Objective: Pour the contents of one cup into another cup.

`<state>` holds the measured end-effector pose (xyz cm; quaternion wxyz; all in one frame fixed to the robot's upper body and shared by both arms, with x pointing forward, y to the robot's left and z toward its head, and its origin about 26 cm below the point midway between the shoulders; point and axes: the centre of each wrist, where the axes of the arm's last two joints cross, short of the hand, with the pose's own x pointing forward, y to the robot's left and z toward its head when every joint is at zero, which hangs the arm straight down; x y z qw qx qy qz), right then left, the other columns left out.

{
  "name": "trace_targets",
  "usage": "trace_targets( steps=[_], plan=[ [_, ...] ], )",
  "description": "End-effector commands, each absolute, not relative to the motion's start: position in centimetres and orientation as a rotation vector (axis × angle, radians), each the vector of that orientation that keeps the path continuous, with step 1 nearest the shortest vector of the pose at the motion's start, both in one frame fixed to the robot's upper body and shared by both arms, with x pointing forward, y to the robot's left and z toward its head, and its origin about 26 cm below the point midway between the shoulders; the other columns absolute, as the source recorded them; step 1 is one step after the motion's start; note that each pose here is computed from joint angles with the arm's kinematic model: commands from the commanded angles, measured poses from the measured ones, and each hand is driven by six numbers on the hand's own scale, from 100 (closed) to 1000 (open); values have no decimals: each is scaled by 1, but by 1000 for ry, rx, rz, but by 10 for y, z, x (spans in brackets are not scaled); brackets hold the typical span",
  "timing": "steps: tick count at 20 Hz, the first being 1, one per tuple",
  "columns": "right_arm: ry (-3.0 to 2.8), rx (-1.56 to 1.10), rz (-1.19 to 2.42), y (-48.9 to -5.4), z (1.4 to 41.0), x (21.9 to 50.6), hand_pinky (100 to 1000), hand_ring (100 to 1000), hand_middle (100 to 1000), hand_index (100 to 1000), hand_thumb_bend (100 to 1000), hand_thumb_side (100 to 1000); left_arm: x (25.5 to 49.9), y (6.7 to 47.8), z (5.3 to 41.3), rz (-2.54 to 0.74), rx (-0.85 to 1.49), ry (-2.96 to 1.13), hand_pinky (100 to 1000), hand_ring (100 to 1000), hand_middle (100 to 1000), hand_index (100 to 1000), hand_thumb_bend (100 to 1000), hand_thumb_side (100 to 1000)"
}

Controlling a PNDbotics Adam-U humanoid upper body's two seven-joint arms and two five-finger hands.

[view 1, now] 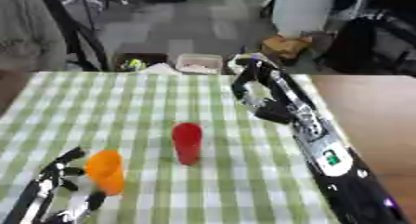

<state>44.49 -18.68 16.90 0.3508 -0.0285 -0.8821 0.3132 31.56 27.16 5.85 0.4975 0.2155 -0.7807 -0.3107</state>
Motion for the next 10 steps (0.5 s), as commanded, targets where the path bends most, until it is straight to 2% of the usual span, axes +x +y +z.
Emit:
trace_targets(
  steps=[1,10],
  plan=[
    [-2320,-71,816,-185,181,444,784,629,561,868,287,537,320,273,60,-735,552,-1905,542,713,857,1000,580,728],
    [-2318,-68,814,-185,179,444,783,629,561,867,282,540,334,274,51,-640,531,-1921,524,696,853,1000,550,721]
  ],
)
